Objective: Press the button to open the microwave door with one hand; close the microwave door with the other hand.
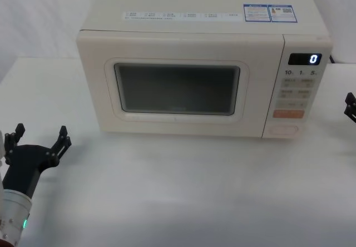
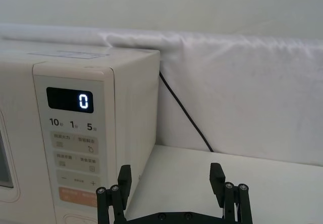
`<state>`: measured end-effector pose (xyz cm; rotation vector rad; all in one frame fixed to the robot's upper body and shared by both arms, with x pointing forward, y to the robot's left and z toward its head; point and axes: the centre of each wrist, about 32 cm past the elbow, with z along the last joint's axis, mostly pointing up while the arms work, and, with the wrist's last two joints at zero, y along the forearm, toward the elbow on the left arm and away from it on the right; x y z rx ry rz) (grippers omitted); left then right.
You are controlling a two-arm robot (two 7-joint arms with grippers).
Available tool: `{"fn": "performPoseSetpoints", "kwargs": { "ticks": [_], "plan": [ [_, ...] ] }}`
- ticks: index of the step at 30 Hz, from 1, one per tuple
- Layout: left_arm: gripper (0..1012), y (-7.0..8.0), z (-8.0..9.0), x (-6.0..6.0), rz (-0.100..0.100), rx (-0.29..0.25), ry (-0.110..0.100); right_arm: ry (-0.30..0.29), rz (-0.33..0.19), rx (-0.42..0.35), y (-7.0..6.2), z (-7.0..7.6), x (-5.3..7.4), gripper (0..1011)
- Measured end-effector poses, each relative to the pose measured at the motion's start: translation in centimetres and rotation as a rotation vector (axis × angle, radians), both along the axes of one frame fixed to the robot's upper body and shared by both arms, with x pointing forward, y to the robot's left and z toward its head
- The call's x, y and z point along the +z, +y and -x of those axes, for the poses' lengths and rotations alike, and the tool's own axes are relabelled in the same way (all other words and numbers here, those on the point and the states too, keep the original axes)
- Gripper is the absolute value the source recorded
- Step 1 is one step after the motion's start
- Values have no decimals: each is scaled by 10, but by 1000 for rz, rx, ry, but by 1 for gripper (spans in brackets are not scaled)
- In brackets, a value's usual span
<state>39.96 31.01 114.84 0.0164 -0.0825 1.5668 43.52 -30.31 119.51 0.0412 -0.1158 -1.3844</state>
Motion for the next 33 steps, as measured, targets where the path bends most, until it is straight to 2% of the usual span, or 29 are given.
{"fn": "performPoseSetpoints", "kwargs": {
  "ticks": [33],
  "plan": [
    [1001, 0, 0, 0, 0, 0, 0, 0, 0, 0, 0, 0, 0, 1002]
  ]
}}
